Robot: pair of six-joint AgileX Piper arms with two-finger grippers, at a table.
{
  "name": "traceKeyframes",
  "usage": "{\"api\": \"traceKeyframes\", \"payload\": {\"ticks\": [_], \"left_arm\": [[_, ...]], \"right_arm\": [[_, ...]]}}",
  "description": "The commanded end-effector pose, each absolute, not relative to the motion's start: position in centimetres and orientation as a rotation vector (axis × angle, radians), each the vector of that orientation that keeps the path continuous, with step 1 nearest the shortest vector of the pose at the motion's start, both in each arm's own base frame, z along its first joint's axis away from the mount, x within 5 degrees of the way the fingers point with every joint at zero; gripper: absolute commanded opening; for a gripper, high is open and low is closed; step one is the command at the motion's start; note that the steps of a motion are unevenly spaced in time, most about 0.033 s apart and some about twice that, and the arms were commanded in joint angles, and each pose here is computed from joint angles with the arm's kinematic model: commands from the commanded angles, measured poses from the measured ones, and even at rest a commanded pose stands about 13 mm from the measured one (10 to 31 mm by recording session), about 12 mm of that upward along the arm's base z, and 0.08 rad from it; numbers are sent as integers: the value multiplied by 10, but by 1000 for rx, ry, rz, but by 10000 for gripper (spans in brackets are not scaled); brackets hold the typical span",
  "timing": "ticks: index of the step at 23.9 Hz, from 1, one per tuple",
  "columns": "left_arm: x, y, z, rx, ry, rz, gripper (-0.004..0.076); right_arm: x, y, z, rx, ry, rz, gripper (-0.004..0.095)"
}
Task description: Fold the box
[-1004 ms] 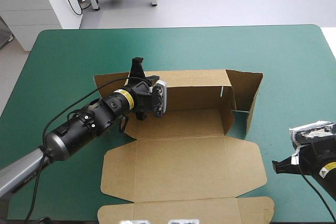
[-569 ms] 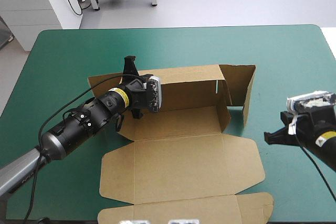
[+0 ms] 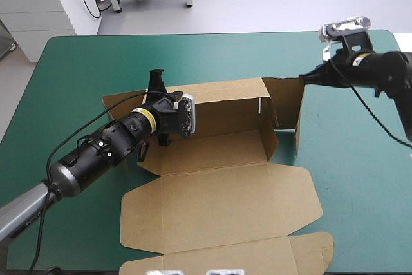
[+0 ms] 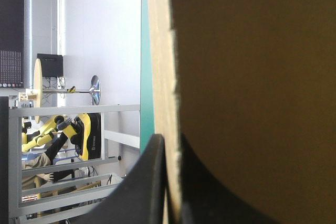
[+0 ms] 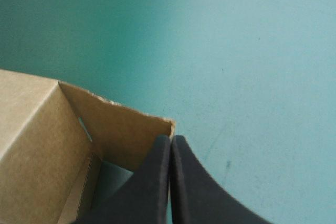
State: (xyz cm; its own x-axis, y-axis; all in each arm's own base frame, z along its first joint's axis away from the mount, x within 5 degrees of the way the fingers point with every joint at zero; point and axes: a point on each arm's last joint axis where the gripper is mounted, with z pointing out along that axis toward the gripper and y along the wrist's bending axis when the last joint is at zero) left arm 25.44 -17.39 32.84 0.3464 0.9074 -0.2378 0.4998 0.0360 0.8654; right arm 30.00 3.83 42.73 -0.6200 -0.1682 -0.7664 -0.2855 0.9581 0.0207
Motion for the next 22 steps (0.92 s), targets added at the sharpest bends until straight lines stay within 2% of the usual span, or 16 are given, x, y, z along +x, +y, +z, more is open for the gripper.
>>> {"api": "traceKeyframes", "payload": {"ticks": [1,6,8,12,22], "left_arm": [[251,-167,342,1571,1316,527,-8],[251,-170,346,1545,1265,508,-8],[251,-170,346,1546,1267,509,-8],[251,-170,346,1548,1269,512,-8],[251,-169,344,1557,1293,516,-8]], "right_arm": [[320,41,450,-314,2204,210,-19],[376,57,431,-290,2293,418,-19],[392,59,413,-281,2345,457,-19],[398,60,385,-325,2507,468,-19],[378,55,389,-384,2536,395,-19]]}}
